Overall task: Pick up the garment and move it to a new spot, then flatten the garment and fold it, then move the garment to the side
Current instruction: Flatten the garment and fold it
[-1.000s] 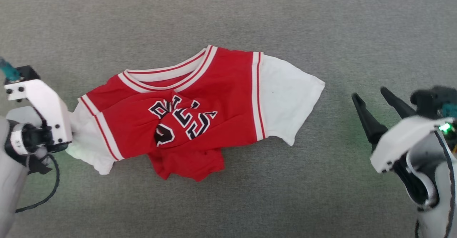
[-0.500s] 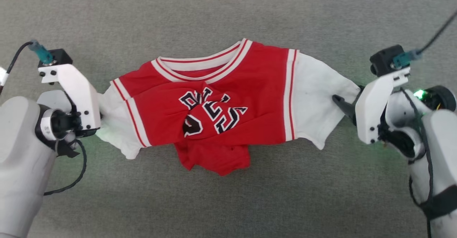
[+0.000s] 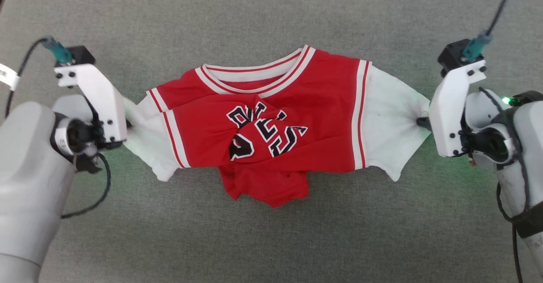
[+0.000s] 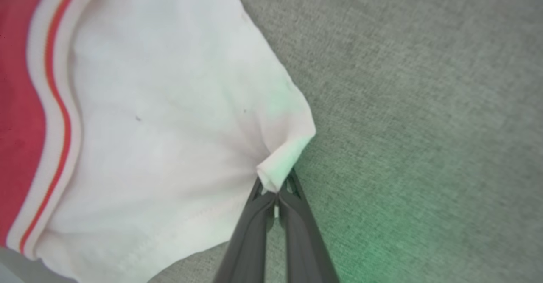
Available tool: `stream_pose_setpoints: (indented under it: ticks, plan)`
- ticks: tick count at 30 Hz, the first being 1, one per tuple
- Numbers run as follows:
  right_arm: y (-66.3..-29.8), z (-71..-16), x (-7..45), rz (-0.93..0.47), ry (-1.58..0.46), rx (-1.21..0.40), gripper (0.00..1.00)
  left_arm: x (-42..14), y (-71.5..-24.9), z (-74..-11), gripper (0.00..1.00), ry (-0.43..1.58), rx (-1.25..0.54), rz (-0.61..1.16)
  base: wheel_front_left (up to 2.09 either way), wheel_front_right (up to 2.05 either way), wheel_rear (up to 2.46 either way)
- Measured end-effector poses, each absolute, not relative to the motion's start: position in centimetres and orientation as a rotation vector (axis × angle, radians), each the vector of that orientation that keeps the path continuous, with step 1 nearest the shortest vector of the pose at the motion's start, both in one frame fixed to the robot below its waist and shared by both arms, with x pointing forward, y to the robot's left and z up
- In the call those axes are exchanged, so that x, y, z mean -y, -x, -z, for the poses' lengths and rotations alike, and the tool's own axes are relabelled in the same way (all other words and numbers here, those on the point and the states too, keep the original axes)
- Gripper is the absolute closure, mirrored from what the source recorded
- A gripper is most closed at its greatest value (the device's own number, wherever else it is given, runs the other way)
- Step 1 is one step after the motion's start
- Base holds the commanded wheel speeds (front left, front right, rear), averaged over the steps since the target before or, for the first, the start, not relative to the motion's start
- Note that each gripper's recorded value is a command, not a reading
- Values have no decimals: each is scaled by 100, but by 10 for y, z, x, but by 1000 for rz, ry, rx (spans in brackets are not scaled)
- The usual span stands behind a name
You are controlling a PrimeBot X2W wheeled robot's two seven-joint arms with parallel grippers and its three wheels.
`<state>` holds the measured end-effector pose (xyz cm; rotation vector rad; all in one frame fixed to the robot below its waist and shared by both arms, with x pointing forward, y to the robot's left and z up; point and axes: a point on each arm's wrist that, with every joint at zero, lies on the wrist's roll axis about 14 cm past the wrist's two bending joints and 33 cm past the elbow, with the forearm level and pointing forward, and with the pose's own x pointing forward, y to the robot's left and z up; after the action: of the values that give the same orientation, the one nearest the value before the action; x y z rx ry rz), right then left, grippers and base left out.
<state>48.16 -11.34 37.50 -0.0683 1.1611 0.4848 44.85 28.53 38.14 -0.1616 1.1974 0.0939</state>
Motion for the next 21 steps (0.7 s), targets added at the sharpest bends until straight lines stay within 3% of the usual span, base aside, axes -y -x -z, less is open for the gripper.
stream_pose_setpoints:
  ticks: [8,21]
  plan:
    - [-520,-455,128,-426,-2,-860,100,-287,-484,-451,100,98,-999,-53,0,0,0]
    - [-530,-623,147,-376,9,-363,100,-263,-517,-619,100,-3,-557,55,0,0,0]
